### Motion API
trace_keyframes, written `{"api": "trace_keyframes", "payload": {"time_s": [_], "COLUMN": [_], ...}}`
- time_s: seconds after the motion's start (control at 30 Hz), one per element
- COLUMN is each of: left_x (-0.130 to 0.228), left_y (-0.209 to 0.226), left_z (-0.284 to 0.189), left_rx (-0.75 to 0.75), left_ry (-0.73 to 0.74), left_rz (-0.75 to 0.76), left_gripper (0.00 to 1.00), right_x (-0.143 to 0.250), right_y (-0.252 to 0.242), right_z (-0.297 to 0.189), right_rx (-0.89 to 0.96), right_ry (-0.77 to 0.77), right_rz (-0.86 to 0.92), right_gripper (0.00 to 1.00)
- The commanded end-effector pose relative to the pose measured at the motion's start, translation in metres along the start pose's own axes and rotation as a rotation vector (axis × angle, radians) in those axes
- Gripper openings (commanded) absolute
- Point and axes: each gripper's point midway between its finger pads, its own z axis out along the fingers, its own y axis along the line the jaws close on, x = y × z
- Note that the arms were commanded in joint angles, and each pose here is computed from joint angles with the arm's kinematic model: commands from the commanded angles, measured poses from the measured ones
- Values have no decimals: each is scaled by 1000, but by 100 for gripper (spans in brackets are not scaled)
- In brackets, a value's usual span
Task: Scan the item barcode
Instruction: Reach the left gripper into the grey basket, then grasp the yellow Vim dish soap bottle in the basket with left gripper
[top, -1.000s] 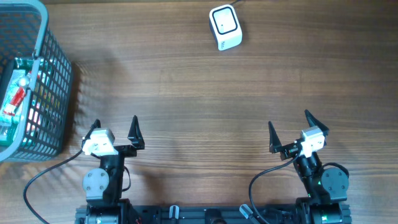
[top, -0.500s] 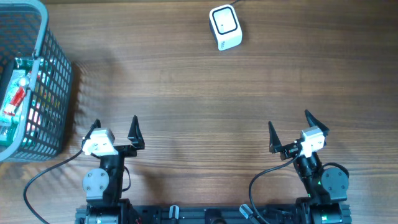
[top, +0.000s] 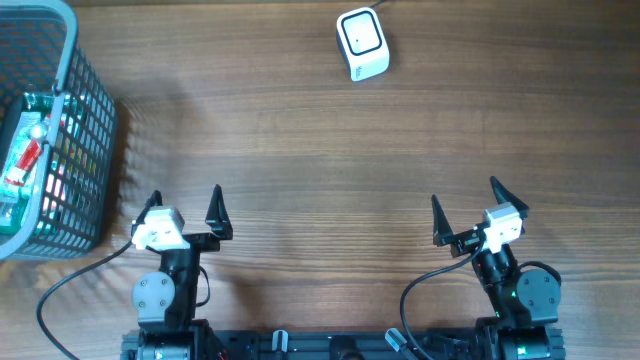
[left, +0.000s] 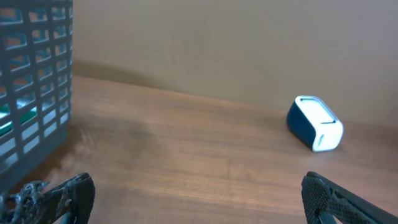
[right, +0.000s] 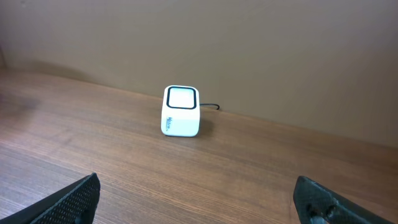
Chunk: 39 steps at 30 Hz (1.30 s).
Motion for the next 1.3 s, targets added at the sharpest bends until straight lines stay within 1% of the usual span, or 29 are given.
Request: {"api": "trace_keyframes", "payload": {"time_s": [0.0, 0.03, 0.1, 0.2, 0.23, 0.27, 0.3, 0.37, 0.4, 0.43, 0.5, 0.57, 0.6, 0.63, 0.67, 0.7, 0.77, 0.8, 0.87, 0.9, 0.97, 1.0, 1.03, 1.07, 1.13, 1.2, 1.23, 1.27], "left_x": [-27, -43, -73, -124, -140, -161, -169, -190, -204, -224, -231, -245, -250, -253, -254, -258, -264, -270, -277, -282, -285, -280, -268, -256, -211, -176, -159, -148], "left_y": [-26, -32, -38, -51, -54, -58, -60, -58, -57, -60, -57, -24, -7, 7, 22, 47, 90, 119, 160, 173, 187, 191, 199, 208, 233, 247, 251, 252], "left_z": [-6, -11, -23, -47, -53, -63, -67, -71, -64, -48, -33, 2, 14, 20, 26, 33, 41, 40, 32, 28, 30, 40, 48, 54, 70, 80, 86, 91], "left_rx": [131, 158, 153, 132, 111, 72, 54, -32, -62, -66, -97, -272, -355, -429, -491, -571, -693, -771, -882, -918, -912, -845, -807, -794, -757, -692, -619, -553], "left_ry": [-48, -57, -37, 97, 171, 321, 401, 615, 651, 650, 686, 603, 575, 565, 556, 545, 511, 480, 436, 411, 431, 477, 523, 555, 697, 793, 841, 868], "left_rz": [-114, -138, -153, -165, -171, -169, -157, -157, -154, -153, -144, -70, -10, 15, 17, 19, -25, -56, -101, -116, -46, 11, 15, -9, -58, -118, -123, -119], "left_gripper": [100, 100, 100, 100, 100, 100, 100, 100, 100, 100, 100, 100, 100, 100, 100, 100, 100, 100, 100, 100, 100, 100, 100, 97, 94, 91, 87, 85], "right_x": [0, 0, 0, 0, 0, 0, 0, 0, 0, 0, 0, 0, 0, 0, 0, 0, 0, 0, 0, 0, 0, 0, 0, 0, 0, 0, 0, 0], "right_y": [-3, -3, -3, -3, -3, -3, -3, -3, -3, -3, -3, -3, -3, -3, -3, -3, -3, -3, -3, -3, -3, -3, -3, -3, -3, -3, -3, -3], "right_z": [0, 0, 0, 0, 0, 0, 0, 0, 0, 0, 0, 0, 0, 0, 0, 0, 0, 0, 0, 0, 0, 0, 0, 0, 0, 0, 0, 0], "right_rx": [13, 13, 13, 13, 13, 13, 13, 13, 13, 13, 13, 13, 13, 13, 13, 13, 13, 13, 13, 13, 13, 13, 13, 13, 13, 13, 13, 13], "right_ry": [-1, -1, -1, -2, -1, -1, -1, -1, -1, -1, -1, -1, -1, -1, -1, -1, -1, -1, -1, -1, -1, -1, -1, -1, -1, -1, -1, -1], "right_rz": [4, 4, 4, 4, 4, 4, 4, 4, 4, 4, 4, 4, 4, 4, 4, 4, 4, 4, 4, 4, 4, 4, 4, 4, 4, 4, 4, 4], "right_gripper": [100, 100, 100, 100, 100, 100, 100, 100, 100, 100, 100, 100, 100, 100, 100, 100, 100, 100, 100, 100, 100, 100, 100, 100, 100, 100, 100, 100]}}
